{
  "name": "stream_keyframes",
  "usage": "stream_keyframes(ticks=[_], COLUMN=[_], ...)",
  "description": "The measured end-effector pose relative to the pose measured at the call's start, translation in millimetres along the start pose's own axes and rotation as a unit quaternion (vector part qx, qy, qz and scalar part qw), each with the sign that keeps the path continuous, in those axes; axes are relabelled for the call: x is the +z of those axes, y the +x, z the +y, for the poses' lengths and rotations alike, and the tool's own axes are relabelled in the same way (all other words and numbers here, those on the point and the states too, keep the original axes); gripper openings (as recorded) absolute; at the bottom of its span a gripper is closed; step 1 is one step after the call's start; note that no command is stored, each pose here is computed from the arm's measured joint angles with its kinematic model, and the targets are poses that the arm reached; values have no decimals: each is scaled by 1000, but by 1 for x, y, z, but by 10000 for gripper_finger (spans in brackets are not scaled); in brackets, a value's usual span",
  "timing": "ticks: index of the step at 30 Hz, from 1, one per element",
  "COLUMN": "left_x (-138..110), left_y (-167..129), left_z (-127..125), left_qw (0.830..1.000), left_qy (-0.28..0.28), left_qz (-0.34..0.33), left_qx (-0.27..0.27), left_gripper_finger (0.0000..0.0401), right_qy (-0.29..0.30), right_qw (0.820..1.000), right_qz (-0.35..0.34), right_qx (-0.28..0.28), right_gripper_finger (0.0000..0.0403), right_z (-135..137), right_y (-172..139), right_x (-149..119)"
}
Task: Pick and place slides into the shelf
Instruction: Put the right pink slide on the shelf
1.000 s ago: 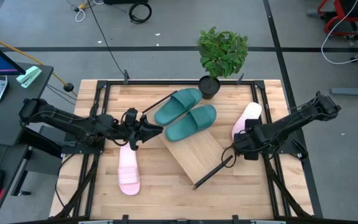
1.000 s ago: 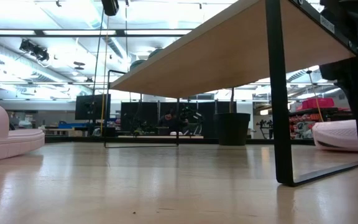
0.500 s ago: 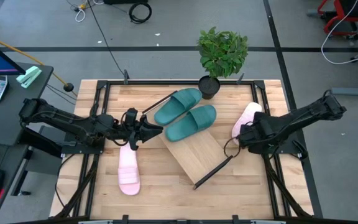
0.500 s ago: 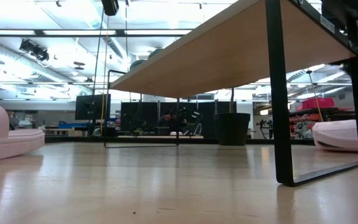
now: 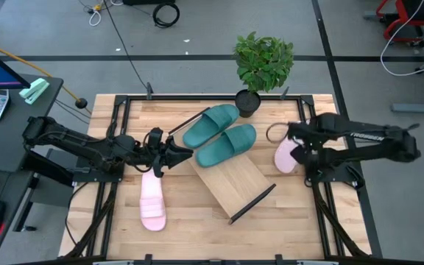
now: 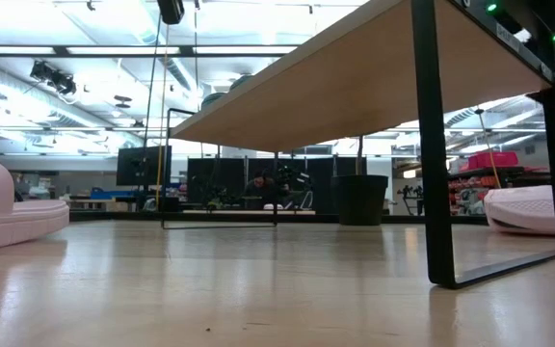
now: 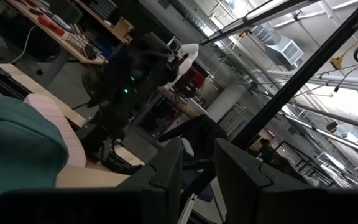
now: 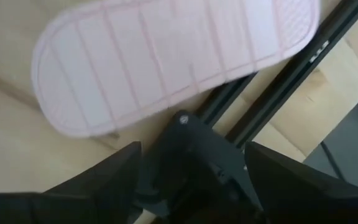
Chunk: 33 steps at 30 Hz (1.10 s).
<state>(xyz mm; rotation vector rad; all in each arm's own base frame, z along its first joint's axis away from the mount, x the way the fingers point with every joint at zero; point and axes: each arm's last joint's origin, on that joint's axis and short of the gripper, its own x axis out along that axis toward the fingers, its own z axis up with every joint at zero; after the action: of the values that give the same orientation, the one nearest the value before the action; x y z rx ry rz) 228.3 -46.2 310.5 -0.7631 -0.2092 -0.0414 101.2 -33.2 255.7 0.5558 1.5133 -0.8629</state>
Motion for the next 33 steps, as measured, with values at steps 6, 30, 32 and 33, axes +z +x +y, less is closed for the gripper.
stream_keyframes(ticks=[6,30,32,33], left_x=[0,0,0,0], left_y=[0,0,0,0], left_z=[0,0,0,0], left_qw=[1000,1000,1000,1000], left_qy=[0,0,0,0], left_qz=[0,1,1,1], left_qx=[0,0,0,0], left_gripper_finger=[97,99,97,96], right_qy=[37,213,223,230], right_qw=[999,970,967,966], right_qz=[0,20,26,30], right_qx=[16,117,117,118], right_gripper_finger=[293,278,280,281], right_z=[-25,-113,-114,-114], right_y=[2,46,50,52], right_x=[18,65,69,71])
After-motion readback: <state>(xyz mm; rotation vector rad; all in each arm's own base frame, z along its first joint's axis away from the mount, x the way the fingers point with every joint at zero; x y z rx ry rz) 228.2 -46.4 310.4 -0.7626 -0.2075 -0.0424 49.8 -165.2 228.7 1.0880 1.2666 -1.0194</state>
